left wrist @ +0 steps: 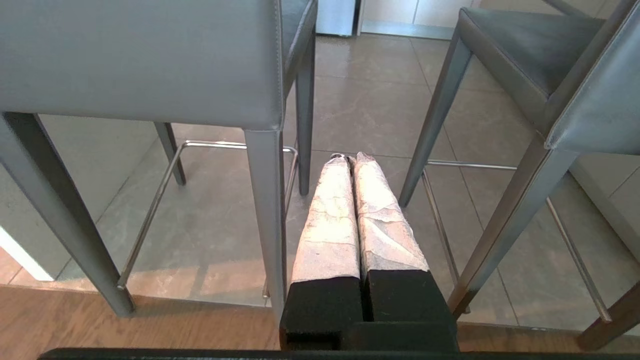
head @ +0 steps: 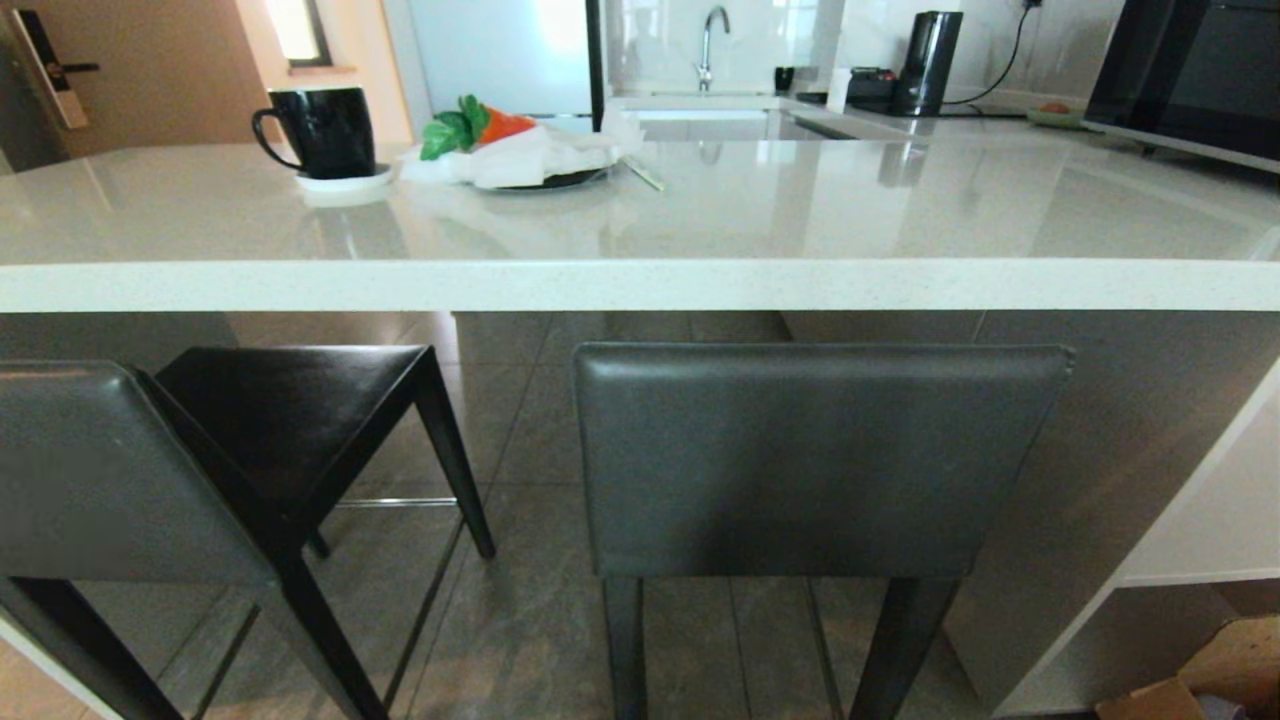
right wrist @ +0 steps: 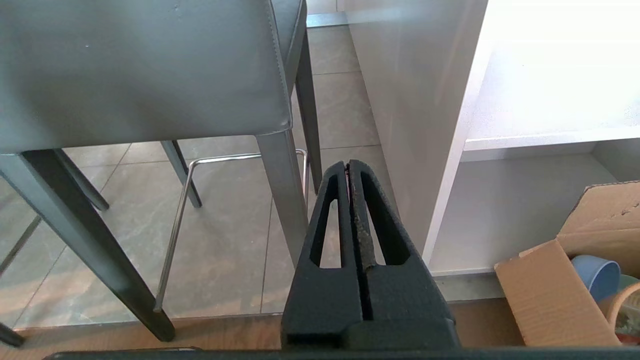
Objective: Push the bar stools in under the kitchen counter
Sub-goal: Pull the gray chair out from under the dining table
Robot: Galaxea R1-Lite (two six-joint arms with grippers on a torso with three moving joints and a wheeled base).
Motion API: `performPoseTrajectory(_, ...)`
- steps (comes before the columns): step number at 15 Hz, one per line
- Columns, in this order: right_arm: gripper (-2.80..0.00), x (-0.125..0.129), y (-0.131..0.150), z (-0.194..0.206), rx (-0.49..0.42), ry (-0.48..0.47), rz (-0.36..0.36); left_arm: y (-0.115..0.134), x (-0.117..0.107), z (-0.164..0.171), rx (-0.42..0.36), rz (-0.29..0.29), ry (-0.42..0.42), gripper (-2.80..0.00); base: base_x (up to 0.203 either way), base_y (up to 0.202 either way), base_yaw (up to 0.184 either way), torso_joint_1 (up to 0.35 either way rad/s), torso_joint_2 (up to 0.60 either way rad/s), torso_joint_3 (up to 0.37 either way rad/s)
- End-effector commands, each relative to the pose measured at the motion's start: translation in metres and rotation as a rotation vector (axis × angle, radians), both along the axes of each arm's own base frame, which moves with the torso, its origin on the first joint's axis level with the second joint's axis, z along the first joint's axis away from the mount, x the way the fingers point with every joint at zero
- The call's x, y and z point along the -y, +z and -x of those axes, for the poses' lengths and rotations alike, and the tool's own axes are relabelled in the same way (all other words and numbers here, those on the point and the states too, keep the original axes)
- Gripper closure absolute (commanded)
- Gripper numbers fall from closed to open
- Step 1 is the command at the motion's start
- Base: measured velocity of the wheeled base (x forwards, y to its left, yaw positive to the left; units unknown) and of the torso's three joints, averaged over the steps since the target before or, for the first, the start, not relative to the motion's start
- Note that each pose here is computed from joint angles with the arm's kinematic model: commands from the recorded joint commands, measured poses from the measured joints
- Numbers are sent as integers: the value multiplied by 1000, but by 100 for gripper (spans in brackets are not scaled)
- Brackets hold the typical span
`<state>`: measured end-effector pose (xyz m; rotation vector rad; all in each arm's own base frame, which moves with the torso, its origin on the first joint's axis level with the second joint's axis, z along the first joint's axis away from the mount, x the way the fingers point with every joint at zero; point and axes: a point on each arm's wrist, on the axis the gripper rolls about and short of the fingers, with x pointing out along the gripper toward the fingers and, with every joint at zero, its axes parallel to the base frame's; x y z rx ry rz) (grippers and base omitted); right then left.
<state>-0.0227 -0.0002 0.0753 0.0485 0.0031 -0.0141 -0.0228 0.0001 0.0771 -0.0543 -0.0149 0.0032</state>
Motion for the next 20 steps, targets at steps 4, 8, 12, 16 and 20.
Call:
performPoseTrajectory(4, 0, 0, 0, 0, -1, 0, -1, -1, 0, 0, -4, 1, 0, 0, 0, 0, 0, 0, 0, 0)
performPoseTrajectory(8, 0, 0, 0, 0, -1, 0, -1, -1, 0, 0, -4, 1, 1, 0, 2, -157, 1, 3, 1, 2)
performPoseTrajectory(12, 0, 0, 0, 0, -1, 0, -1, -1, 0, 0, -4, 1, 0, 0, 0, -181, 2, 3, 3, 2)
performPoseTrajectory(16, 0, 0, 0, 0, -1, 0, -1, -1, 0, 0, -4, 1, 1, 0, 0, -23, -1, 1, 2, 1)
performPoseTrajectory(20, 0, 0, 0, 0, 2, 2, -1, -1, 0, 0, -4, 1, 1, 0, 0, 0, 0, 0, 0, 0)
